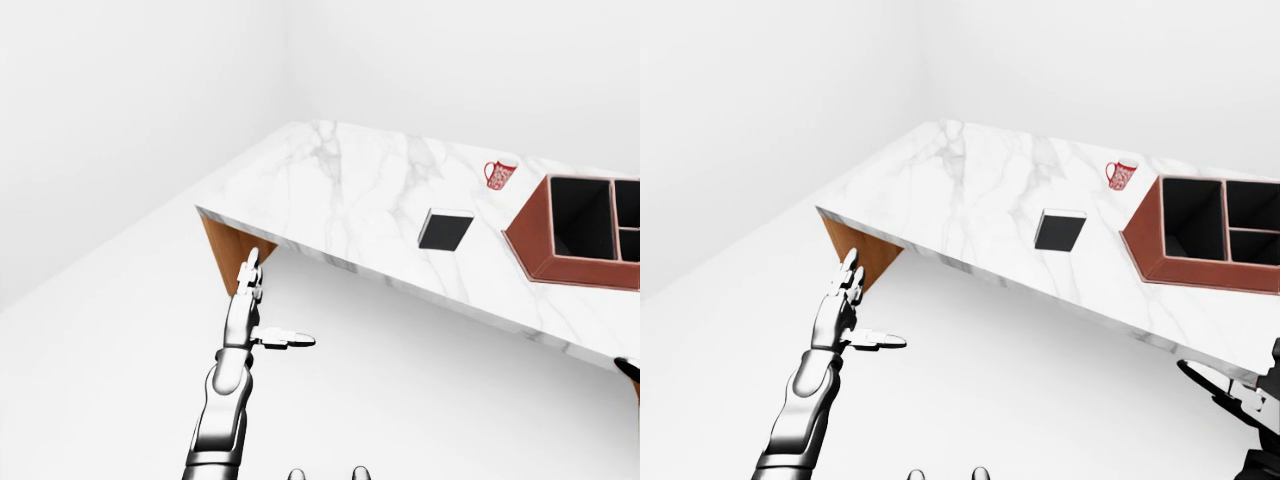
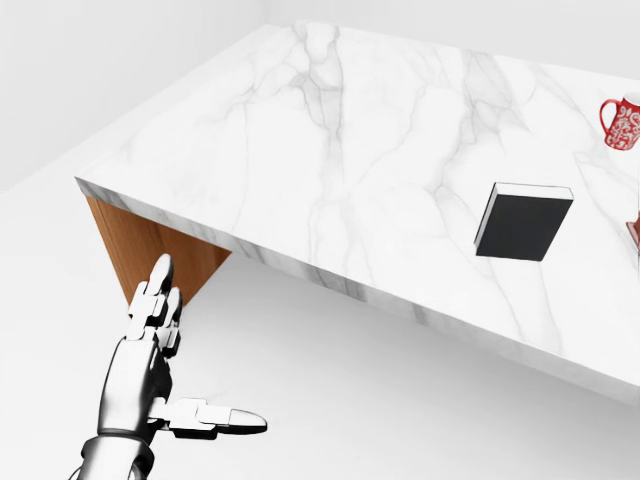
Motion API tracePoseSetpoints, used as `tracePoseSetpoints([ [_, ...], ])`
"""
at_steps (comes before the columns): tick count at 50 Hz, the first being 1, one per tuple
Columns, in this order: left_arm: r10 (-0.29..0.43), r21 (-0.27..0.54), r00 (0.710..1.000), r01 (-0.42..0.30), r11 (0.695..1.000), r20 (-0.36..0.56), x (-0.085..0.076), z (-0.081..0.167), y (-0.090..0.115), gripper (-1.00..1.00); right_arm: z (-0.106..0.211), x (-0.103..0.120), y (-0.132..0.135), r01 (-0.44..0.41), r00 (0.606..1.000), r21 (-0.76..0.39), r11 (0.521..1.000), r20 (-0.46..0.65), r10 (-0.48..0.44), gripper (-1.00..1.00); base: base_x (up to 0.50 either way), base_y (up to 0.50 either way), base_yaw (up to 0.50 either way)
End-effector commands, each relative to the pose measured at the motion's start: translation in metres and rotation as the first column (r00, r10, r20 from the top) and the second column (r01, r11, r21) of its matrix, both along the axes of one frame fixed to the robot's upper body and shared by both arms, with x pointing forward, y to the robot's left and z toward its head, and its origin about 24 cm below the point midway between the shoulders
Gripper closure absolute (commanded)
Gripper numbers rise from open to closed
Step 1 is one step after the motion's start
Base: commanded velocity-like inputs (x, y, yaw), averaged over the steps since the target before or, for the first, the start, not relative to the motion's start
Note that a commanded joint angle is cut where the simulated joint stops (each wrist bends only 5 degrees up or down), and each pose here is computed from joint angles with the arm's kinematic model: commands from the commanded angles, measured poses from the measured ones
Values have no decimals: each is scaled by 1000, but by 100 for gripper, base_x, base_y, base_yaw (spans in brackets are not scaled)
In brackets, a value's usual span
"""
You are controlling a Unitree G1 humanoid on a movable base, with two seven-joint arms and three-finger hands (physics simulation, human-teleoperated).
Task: Pick up the book and place it in the left compartment of the caddy.
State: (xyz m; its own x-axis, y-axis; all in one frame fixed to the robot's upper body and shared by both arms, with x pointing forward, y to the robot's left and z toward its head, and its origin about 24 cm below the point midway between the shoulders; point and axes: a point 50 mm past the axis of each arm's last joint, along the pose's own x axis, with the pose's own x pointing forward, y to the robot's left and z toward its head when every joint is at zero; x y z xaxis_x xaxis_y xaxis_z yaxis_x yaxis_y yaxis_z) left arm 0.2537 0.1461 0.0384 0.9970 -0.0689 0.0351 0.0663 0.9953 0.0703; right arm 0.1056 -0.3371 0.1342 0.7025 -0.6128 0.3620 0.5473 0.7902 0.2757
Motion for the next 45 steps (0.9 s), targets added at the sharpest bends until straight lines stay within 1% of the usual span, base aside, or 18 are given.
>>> tracePoseSetpoints([
  [1,-1,2,1000,1,1000,3,0,1,0,-100,0,1,0,6,1000,-2,1000,-6,-6,-100,0,0,22],
  [5,0,3,1000,0,1000,-3,0,-1,0,-100,-4,3,0,7,1000,-1,1000,-26,-7,-100,-1,1,5],
  [24,0,8,1000,0,1000,-1,0,0,0,-100,0,2,-2,34,999,3,999,-11,-34,-100,0,0,0],
  [41,-3,14,1000,3,1000,4,-2,1,-1,-100,-3,3,-1,26,999,3,1000,-30,-26,-100,0,0,0],
  [43,-2,14,1000,2,1000,-6,-1,-2,-1,-100,-1,2,-1,28,999,-1,1000,-23,-28,-100,0,0,0],
  [45,-3,15,1000,3,1000,4,-2,1,-2,-100,-2,3,-1,27,999,1,1000,-26,-27,-100,0,0,0],
])
